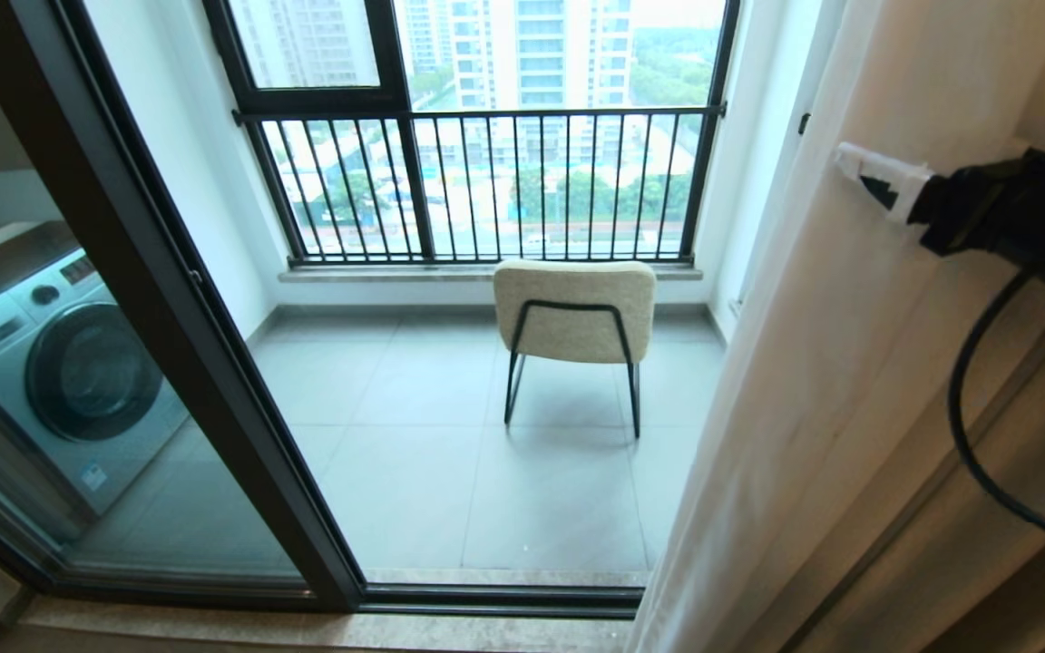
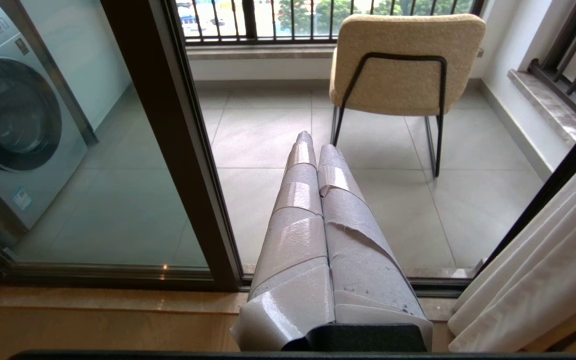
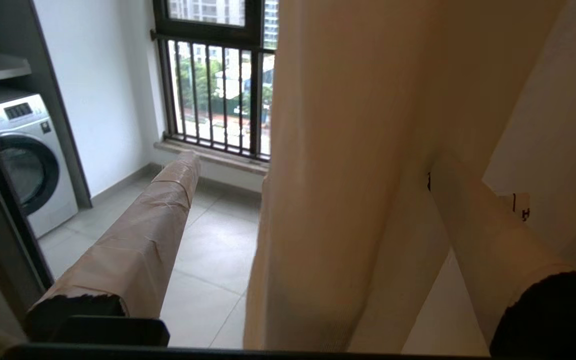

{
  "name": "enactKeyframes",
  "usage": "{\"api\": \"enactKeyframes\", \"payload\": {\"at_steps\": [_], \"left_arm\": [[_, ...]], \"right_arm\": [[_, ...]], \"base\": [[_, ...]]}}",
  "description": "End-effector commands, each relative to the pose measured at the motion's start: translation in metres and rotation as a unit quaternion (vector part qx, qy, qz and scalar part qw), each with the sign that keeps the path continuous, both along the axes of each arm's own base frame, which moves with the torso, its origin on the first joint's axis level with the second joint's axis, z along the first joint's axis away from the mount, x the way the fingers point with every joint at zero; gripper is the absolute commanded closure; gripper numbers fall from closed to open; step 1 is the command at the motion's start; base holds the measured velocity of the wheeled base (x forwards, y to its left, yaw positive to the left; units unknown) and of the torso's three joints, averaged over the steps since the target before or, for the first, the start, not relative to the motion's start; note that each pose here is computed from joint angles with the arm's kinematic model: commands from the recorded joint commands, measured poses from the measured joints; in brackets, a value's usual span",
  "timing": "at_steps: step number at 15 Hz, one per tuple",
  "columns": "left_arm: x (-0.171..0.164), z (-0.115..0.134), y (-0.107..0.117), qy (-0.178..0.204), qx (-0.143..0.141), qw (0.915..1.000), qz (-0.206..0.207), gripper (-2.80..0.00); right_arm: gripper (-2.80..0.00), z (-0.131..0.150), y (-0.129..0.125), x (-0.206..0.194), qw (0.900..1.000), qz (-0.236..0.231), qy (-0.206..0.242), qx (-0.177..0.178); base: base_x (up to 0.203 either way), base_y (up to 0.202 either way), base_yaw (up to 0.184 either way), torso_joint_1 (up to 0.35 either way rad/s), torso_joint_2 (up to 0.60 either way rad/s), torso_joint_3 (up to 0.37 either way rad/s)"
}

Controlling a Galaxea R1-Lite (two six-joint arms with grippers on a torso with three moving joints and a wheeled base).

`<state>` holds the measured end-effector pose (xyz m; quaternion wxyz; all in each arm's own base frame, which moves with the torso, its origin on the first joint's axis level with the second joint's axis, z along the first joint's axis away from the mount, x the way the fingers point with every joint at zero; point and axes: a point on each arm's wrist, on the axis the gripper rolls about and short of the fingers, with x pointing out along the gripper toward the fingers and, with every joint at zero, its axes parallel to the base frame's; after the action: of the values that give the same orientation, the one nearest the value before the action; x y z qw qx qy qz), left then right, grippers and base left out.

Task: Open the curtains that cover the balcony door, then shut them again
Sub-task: Close the inner curtains on both sides

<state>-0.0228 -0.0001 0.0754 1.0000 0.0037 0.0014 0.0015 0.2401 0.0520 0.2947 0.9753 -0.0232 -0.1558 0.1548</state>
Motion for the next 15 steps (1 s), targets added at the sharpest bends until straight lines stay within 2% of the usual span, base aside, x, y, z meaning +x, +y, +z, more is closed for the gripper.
{"api": "enactKeyframes", "payload": {"at_steps": [1,5,10,15], "left_arm": [[0.000,0.000,0.000,0.000,0.000,1.0000,0.000,0.00],[0.000,0.000,0.000,0.000,0.000,1.0000,0.000,0.00],[0.000,0.000,0.000,0.000,0.000,1.0000,0.000,0.00],[0.000,0.000,0.000,0.000,0.000,1.0000,0.001,0.00]], "right_arm": [[-2.80,-0.004,-0.003,0.021,1.000,-0.014,0.005,-0.001],[-2.80,-0.002,-0.016,0.046,0.999,-0.047,-0.003,-0.014],[-2.80,0.001,-0.015,0.062,0.998,-0.049,-0.024,-0.012],[-2.80,-0.001,-0.016,0.071,0.998,-0.053,-0.024,-0.013]], "base": [[0.000,0.000,0.000,0.000,0.00,0.000],[0.000,0.000,0.000,0.000,0.00,0.000],[0.000,0.000,0.000,0.000,0.00,0.000],[0.000,0.000,0.000,0.000,0.00,0.000]]}}
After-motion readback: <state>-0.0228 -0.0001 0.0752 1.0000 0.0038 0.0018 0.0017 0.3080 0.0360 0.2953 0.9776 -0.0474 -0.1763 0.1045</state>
